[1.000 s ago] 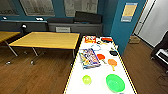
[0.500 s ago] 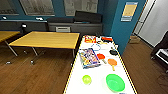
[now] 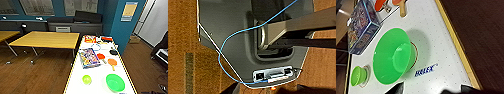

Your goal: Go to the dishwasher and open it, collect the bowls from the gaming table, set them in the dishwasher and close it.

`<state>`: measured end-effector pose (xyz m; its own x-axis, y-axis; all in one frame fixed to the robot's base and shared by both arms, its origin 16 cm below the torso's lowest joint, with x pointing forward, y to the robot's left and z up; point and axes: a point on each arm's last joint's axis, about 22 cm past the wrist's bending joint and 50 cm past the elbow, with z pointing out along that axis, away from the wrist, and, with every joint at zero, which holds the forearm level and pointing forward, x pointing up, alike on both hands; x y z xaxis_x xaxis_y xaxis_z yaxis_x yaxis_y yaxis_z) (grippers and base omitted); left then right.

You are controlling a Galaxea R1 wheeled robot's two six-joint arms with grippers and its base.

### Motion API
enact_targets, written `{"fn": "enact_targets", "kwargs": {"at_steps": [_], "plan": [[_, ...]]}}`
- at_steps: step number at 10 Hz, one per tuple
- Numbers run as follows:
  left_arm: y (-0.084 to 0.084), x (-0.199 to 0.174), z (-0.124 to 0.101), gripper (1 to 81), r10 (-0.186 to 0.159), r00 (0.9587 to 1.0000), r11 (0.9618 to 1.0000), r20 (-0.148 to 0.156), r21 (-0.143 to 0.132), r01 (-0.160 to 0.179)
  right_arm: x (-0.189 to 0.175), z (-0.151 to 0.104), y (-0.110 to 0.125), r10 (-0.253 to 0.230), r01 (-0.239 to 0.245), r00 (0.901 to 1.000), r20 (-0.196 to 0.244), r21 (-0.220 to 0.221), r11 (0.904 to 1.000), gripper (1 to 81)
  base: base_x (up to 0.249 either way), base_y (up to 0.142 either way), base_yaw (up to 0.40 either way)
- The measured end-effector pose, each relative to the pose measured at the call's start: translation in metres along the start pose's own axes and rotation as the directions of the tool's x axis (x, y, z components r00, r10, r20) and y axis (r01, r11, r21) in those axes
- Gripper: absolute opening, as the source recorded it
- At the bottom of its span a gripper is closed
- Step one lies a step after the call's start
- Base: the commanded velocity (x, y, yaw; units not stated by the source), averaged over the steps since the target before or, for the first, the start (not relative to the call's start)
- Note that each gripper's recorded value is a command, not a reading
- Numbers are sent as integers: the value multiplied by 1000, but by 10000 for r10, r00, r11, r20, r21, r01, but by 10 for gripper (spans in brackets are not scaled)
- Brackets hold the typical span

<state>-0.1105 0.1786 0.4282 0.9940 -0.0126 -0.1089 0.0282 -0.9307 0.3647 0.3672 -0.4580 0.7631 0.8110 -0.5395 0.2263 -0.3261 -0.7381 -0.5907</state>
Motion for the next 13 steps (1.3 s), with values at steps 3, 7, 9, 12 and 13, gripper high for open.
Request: {"fn": "enact_targets", "kwargs": {"at_steps": [3,7,9,12,13], "plan": [[-1,0,0,811,-112,9999,9999,12,29,112,37,30,-15,462,-459,9988,-158,218,9987,811,0,0,0],[-2,4,0,811,-179,9998,9998,-31,47,179,65,57,-29,817,-802,9959,-379,379,9961,811,0,0,0],[-3,4,0,811,-200,9998,9998,-23,71,200,72,69,-17,1544,-1538,9870,-440,153,9880,811,0,0,0],[-3,4,0,811,-197,9998,9998,-21,70,197,88,81,-3,2358,-2371,9697,-636,-136,9714,811,0,0,0],[-3,4,0,811,-198,9998,9998,-17,60,198,83,95,-11,2394,-2400,9698,-459,-86,9707,811,0,0,0]]}}
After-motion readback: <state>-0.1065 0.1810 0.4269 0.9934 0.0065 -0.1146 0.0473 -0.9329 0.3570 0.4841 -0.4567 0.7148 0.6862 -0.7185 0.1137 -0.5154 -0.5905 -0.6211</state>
